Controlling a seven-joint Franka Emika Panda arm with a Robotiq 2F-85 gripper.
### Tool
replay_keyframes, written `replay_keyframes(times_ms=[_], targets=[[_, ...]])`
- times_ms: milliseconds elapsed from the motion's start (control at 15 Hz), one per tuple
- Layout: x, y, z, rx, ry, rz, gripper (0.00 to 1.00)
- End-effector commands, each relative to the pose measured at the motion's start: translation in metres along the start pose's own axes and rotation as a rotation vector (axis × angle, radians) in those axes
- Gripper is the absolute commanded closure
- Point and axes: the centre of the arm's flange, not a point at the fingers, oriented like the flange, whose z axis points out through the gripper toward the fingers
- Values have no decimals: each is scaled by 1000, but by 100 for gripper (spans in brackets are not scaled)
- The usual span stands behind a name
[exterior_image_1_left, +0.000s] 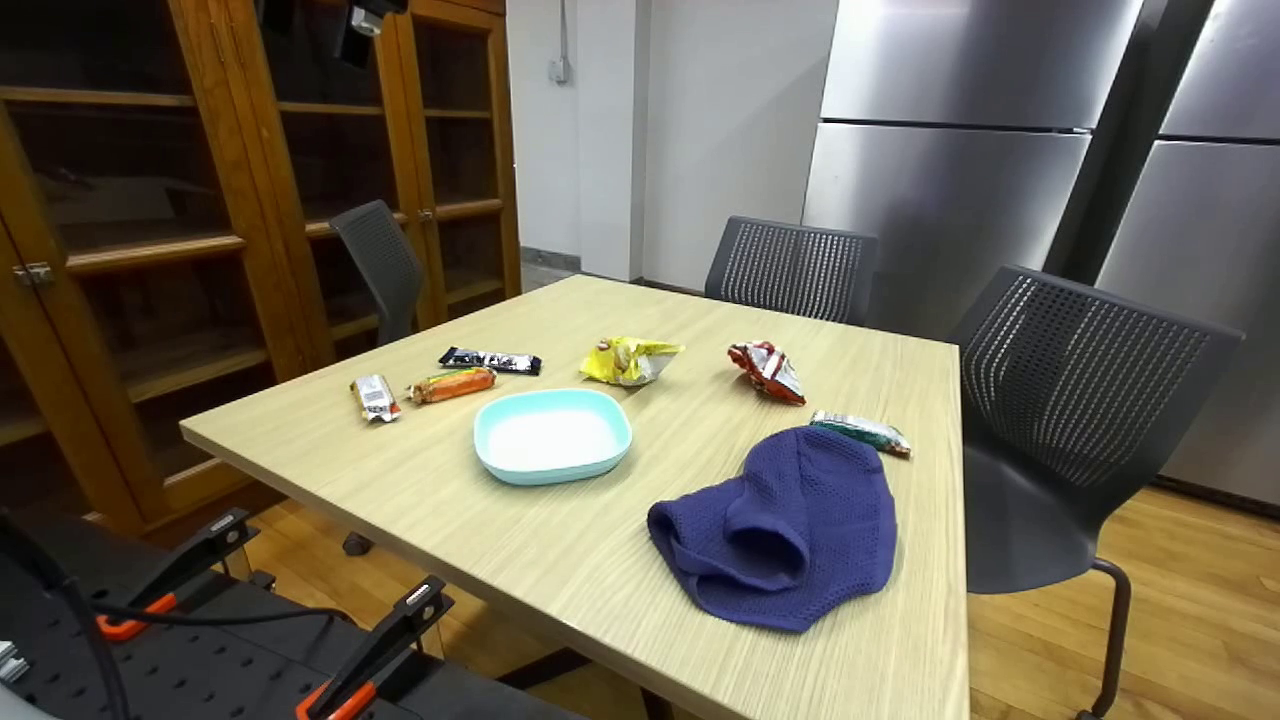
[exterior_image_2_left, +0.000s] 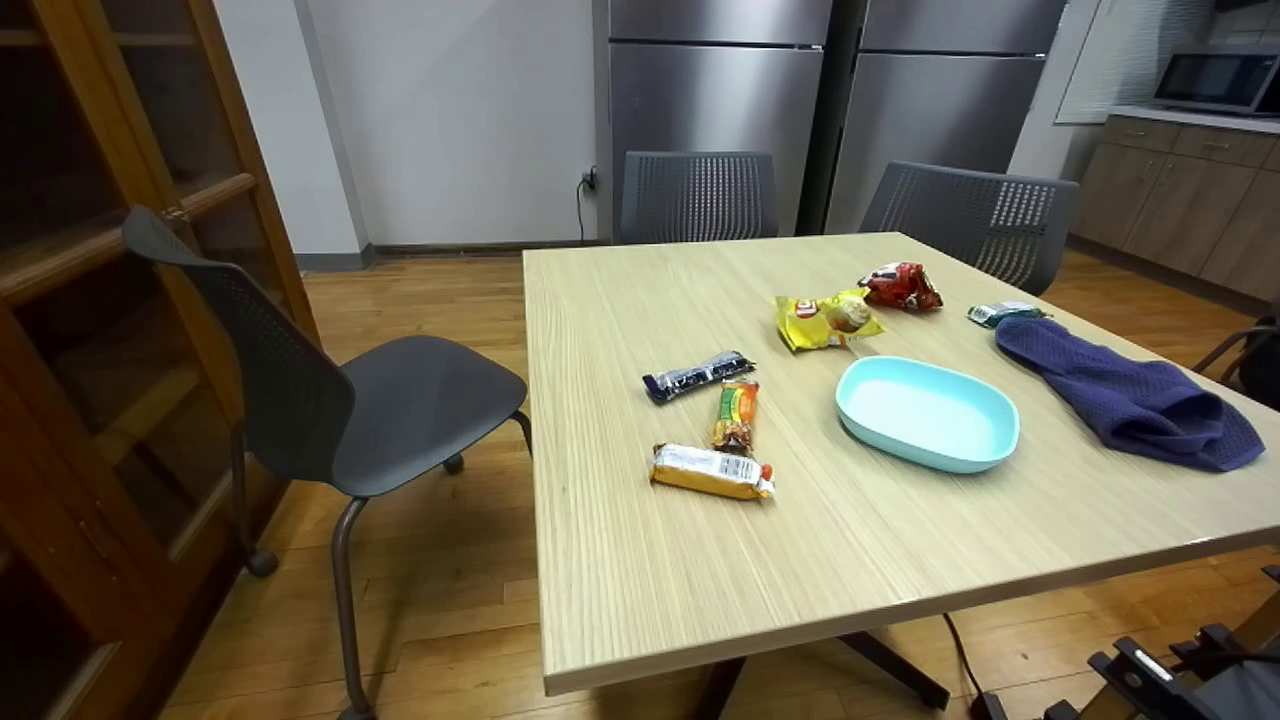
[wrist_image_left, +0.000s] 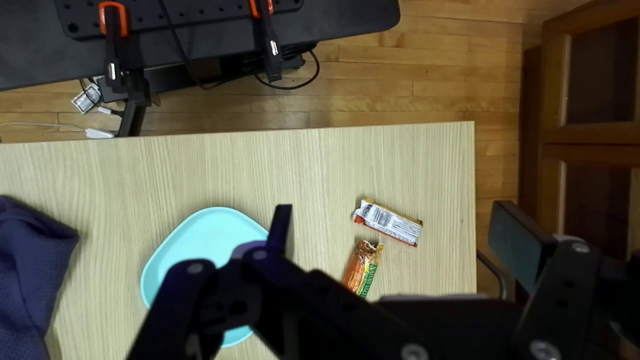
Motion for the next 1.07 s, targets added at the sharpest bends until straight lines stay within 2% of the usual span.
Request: replay_keyframes(times_ms=[0,400,600,800,1000], targets=[[41,-26,17,-34,-22,-70,0],[102,-83,69,-108,-40,-175,0],[125,-111,99,-106,-30,-209,0],[144,-125,125,-130,-13,-237,0],[152,-129,157,-212,-54,-277,0]])
